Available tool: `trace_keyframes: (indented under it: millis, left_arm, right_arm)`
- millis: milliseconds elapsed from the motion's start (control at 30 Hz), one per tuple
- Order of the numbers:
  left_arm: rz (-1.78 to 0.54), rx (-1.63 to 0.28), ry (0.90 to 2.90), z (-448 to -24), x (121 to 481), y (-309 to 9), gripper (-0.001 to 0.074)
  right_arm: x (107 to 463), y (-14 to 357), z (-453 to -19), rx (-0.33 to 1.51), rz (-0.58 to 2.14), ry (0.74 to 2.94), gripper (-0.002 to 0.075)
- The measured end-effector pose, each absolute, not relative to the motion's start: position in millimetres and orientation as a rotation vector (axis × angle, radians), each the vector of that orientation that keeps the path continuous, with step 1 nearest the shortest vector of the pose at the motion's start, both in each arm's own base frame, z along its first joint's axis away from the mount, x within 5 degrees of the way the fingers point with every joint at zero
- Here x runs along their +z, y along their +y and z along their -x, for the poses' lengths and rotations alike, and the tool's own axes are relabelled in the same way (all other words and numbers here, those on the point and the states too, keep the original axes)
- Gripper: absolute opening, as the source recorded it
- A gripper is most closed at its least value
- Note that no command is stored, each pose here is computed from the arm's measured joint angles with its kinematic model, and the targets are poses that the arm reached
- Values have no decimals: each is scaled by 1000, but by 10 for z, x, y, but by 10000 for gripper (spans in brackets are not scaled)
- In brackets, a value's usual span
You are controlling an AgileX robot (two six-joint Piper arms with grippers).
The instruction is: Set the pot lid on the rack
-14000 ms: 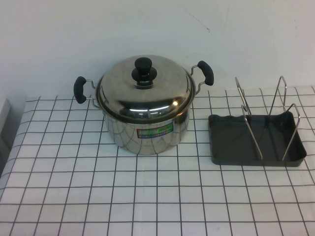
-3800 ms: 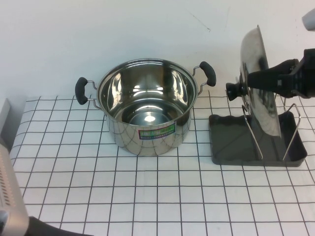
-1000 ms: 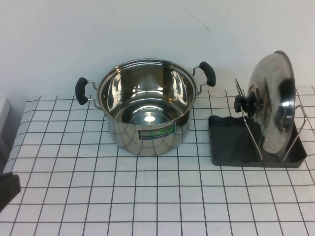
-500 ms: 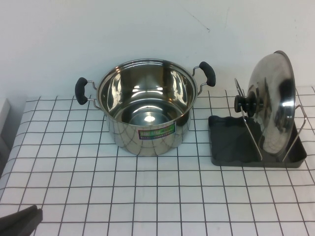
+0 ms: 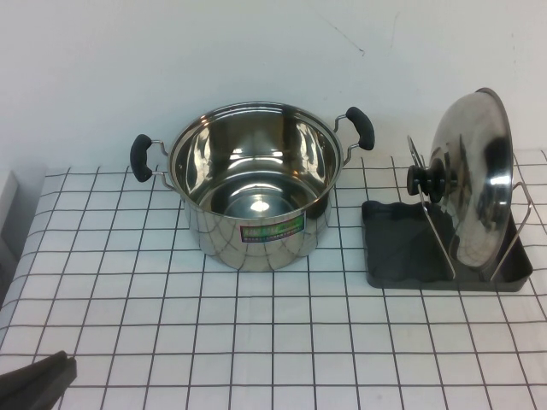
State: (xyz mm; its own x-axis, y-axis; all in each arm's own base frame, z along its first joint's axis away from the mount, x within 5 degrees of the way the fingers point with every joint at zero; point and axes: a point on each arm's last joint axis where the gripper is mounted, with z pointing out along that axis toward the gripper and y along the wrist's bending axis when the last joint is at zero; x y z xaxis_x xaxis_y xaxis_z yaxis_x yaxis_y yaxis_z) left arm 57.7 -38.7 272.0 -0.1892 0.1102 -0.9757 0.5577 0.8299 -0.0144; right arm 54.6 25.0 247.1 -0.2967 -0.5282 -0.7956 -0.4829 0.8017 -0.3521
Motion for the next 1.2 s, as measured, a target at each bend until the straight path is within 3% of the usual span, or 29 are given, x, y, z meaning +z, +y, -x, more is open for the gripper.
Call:
trace_keyframes:
  millis: [433,767,1200]
  left_arm:
    - [-504,-422,1740,-564,2697,-363,-2]
    - [-172,-211,1722,-458,2514,-111,-2]
    - [74,-63,1853,-529,1754,-6,-2]
  right_arm:
    - [2464,259,-539,-38,761,1952,0]
    - [2463,261,-538,-34,762,1953,0]
    - [2464,262,-538,-33,762,1952,0]
